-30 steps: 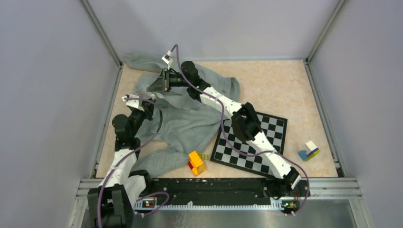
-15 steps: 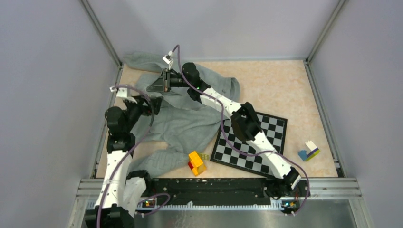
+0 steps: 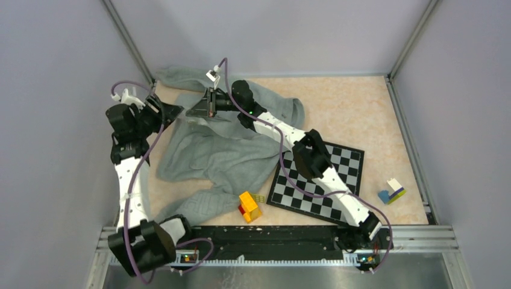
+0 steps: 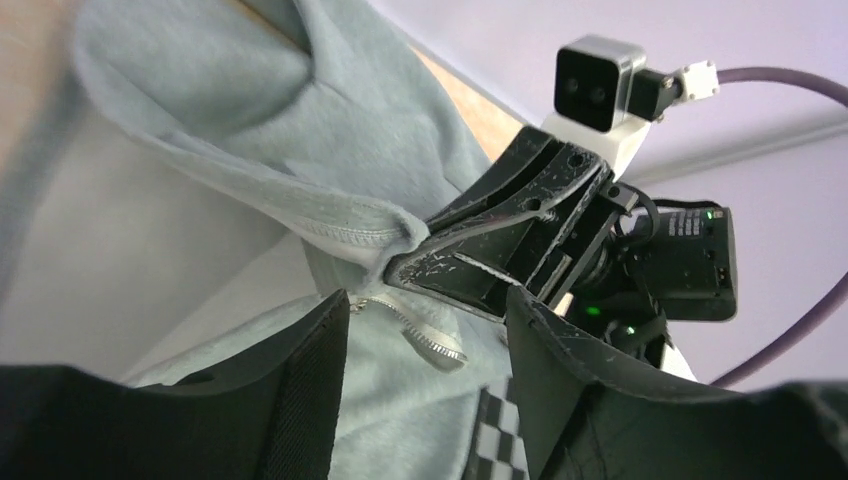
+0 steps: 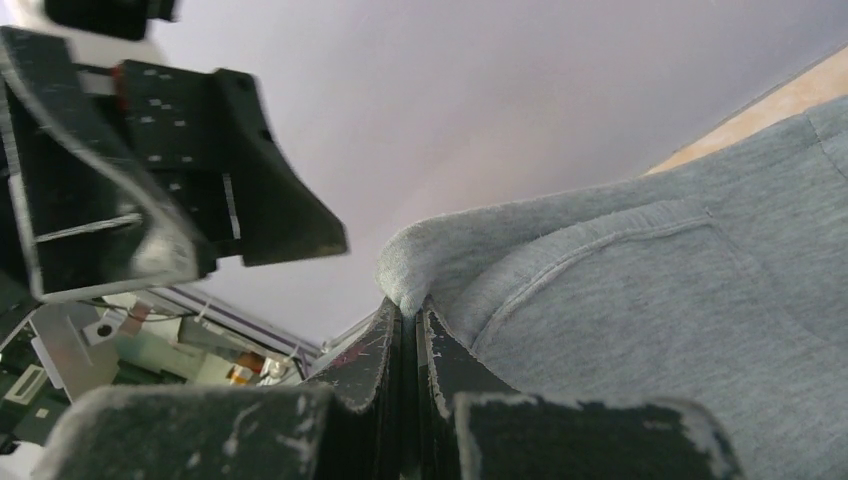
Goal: Zip up the jacket
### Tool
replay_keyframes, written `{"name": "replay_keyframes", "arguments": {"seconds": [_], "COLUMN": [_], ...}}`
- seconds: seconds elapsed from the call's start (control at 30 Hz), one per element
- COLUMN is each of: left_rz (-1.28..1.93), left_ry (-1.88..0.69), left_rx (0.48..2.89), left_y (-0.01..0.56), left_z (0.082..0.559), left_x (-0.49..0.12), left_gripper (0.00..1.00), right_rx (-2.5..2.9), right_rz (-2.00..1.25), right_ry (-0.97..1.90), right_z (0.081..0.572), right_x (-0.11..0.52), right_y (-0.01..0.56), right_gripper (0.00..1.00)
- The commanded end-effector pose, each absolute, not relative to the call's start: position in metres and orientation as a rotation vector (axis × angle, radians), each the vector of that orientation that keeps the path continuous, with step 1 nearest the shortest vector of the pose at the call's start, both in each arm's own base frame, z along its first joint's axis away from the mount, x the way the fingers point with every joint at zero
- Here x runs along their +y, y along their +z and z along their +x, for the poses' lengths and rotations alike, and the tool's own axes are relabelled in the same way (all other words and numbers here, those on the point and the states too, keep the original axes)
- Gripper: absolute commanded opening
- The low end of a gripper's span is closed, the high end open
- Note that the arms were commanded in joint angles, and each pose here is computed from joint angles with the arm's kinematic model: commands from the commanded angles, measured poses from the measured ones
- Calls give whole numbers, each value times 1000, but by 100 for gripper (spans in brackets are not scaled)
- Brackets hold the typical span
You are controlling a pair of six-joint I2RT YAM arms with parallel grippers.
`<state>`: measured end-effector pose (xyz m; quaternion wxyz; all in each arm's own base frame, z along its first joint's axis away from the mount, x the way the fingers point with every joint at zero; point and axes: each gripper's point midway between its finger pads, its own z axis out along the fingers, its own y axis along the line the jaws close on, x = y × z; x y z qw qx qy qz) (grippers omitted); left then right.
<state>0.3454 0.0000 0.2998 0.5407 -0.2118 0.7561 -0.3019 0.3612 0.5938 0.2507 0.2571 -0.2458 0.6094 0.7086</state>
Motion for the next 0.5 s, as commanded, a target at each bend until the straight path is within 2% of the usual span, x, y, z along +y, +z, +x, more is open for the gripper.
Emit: {"name": "replay_keyframes", "arguments": {"seconds": [0.0, 0.13, 0.2, 0.27, 0.37, 0.47], "left_rz": [-330, -360, -390, -371, -289, -323], "left_ry": [-1036, -1083, -1058, -1018, -913, -930], "left_rx": [1821, 1827, 1831, 1832, 1819, 1825], "left_y": [300, 295, 288, 286, 288, 283], "left_z": [347, 354, 358, 360, 365, 370], "left_x": [-30, -29, -26, -22, -14, -12], "left_gripper": [61, 61, 53, 49, 53, 55], "right_rx": [1444, 1451, 1450, 1453, 1456, 1455], "right_rz": [-761, -766, -769, -769, -771, -778], "right_ry": [1917, 1896, 1892, 1891, 1891, 1875], "right_z": [349, 351, 351, 351, 350, 351], "right_x": [588, 589, 589, 589, 589, 589], "right_y": [302, 298, 298, 298, 299, 300], "right_gripper": [0, 0, 0, 0, 0, 0]}}
